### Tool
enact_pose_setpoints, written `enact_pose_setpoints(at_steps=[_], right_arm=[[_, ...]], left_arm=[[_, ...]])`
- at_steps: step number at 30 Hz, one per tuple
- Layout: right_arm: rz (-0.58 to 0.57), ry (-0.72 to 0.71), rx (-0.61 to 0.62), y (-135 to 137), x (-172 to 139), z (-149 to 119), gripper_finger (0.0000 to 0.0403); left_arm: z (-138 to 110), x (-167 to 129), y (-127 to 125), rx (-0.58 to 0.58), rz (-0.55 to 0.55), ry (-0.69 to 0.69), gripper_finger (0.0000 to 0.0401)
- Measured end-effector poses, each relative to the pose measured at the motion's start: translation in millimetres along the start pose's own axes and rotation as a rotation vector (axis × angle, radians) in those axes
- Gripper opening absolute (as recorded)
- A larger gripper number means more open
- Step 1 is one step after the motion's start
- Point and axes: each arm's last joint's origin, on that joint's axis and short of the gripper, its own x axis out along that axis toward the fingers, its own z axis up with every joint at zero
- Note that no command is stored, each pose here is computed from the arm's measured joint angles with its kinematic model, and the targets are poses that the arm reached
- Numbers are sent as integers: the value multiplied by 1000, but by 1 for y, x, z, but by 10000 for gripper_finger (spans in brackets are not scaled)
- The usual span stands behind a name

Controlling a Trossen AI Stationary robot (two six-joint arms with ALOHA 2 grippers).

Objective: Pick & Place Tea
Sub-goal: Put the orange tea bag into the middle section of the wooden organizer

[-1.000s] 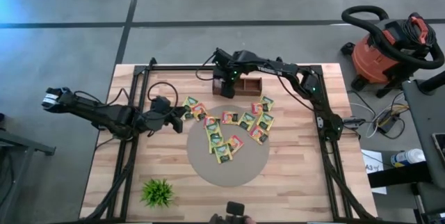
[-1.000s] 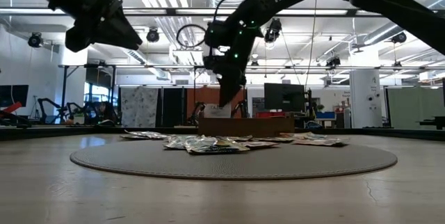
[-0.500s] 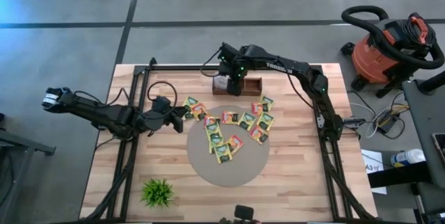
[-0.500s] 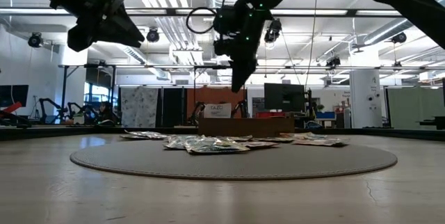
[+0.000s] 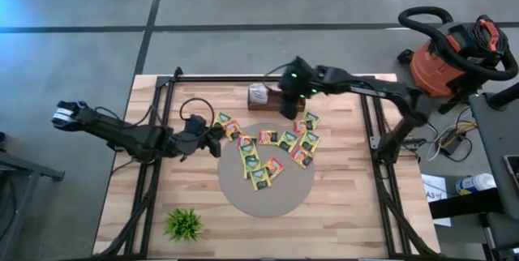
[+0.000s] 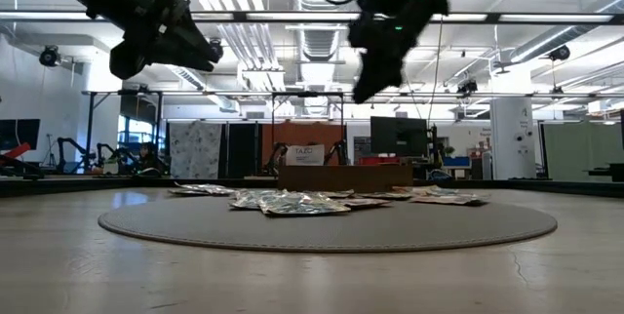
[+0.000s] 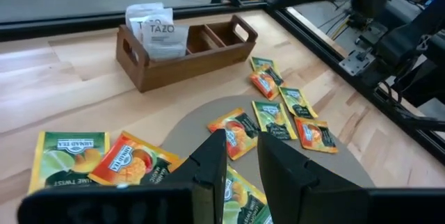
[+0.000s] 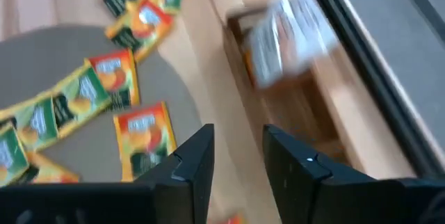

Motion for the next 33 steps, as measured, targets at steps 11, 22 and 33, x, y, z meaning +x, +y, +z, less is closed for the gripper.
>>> enact_pose_setpoints(at_steps=[11, 22, 33], right_arm=[[-20, 158, 352, 2, -2, -84, 135], [-132, 289, 593, -27, 24, -125, 153], [-78, 354, 652, -40, 38, -135, 153]], left_arm=[[0, 8, -11, -24, -55, 38, 78], [7, 8, -20, -93, -106, 37, 78], [-2, 68, -34, 33, -254, 165, 78]])
